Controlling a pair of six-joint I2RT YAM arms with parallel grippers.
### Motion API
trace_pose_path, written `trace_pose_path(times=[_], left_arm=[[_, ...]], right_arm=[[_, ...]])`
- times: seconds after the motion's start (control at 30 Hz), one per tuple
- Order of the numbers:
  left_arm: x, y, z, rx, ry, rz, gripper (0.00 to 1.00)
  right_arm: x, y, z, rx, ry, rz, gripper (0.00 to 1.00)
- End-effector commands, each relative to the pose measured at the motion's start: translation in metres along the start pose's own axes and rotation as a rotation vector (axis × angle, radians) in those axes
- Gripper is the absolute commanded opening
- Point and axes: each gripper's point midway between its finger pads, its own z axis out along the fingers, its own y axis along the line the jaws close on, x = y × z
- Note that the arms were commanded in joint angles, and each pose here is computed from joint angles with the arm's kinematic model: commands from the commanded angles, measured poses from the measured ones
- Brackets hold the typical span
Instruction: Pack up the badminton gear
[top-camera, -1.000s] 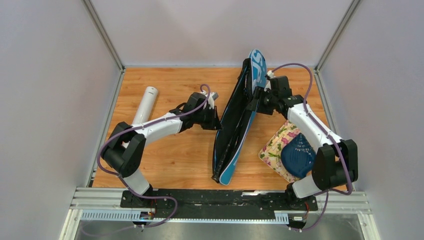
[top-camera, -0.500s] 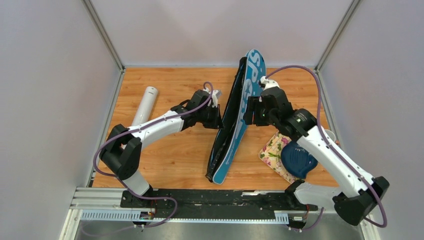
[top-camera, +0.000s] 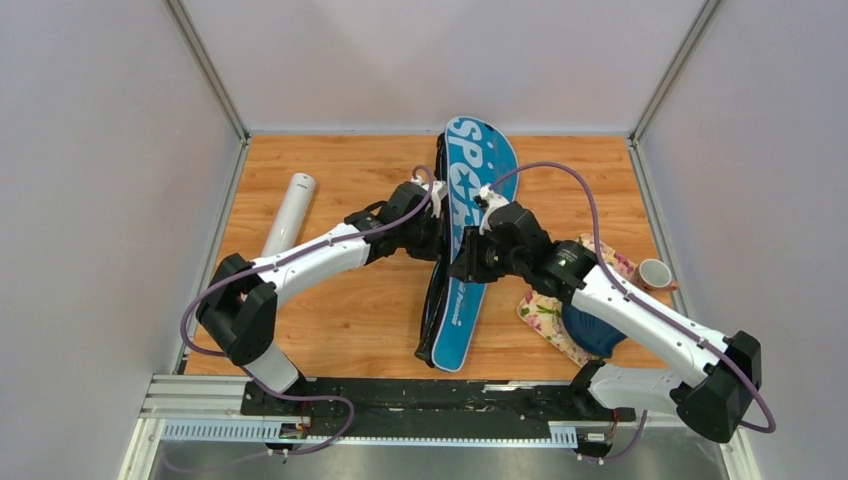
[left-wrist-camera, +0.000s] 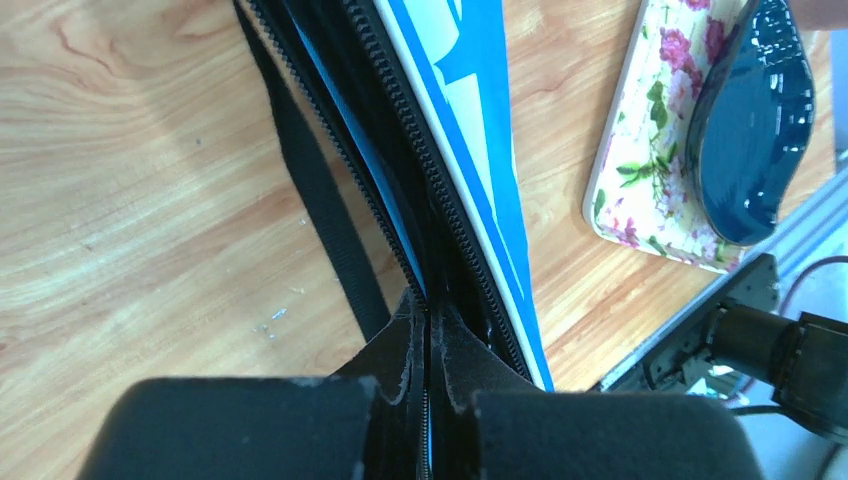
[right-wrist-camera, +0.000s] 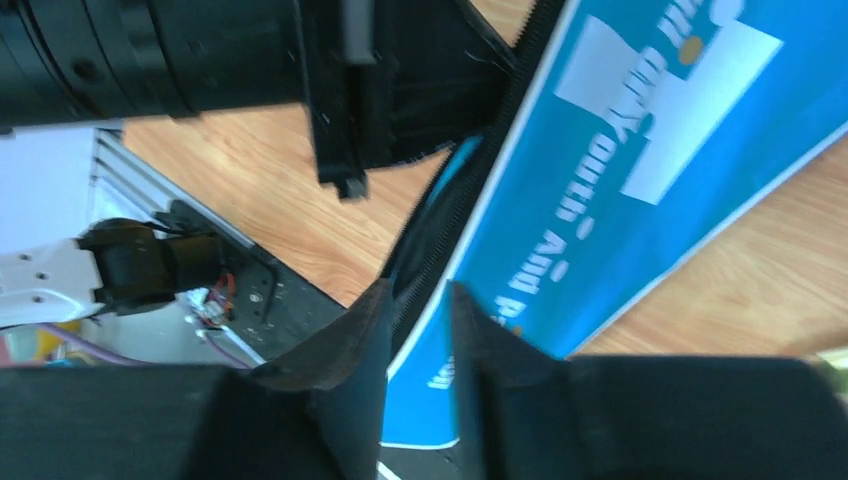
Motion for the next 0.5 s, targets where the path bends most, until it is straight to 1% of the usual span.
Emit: trace_pose_path(times=[0.0, 0.07, 0.13, 0.2, 0.27, 0.33, 0.37, 0.43, 0.47], left_arm=[[-0.051, -0.038, -0.031, -0.019, -0.183, 0.159, 0.0], [-0.051, -0.037, -0.03, -0.036, -0.181, 0.163, 0.0], [-0.051, -0.038, -0.03, -0.035, -0.183, 0.164, 0.0], [-0.053, -0.038, -0.032, -0.038, -0.193, 0.16, 0.0], [-0.055, -0.039, -0.034, -0.035, -0.198, 0.165, 0.0], [-0.058, -0.042, -0.039, -0.026, -0.216, 0.17, 0.0], [-0.06, -0.038, -0.04, -0.047, -0.229, 0.174, 0.0], [-0.06, -0.036, -0.04, -0.06, -0.237, 0.179, 0.0], [-0.059, -0.036, -0.039, -0.059, -0.235, 0.176, 0.0]], right_arm=[[-0.004, 0.036, 0.003, -0.191, -0.041, -0.028, 0.25], [-0.003, 0.041, 0.007, -0.22, -0.063, -0.053, 0.23], [-0.001, 0.035, 0.014, -0.195, -0.059, -0.067, 0.22], [0.003, 0.026, 0.023, -0.149, -0.035, -0.07, 0.15], [0.004, 0.011, 0.028, -0.072, -0.041, -0.047, 0.11], [0.011, -0.008, 0.031, 0.015, -0.033, -0.012, 0.1], [0.014, -0.02, 0.032, 0.071, -0.044, 0.027, 0.1], [0.018, -0.025, 0.03, 0.084, -0.045, 0.066, 0.11], [0.027, -0.029, 0.032, 0.09, -0.032, 0.102, 0.15]])
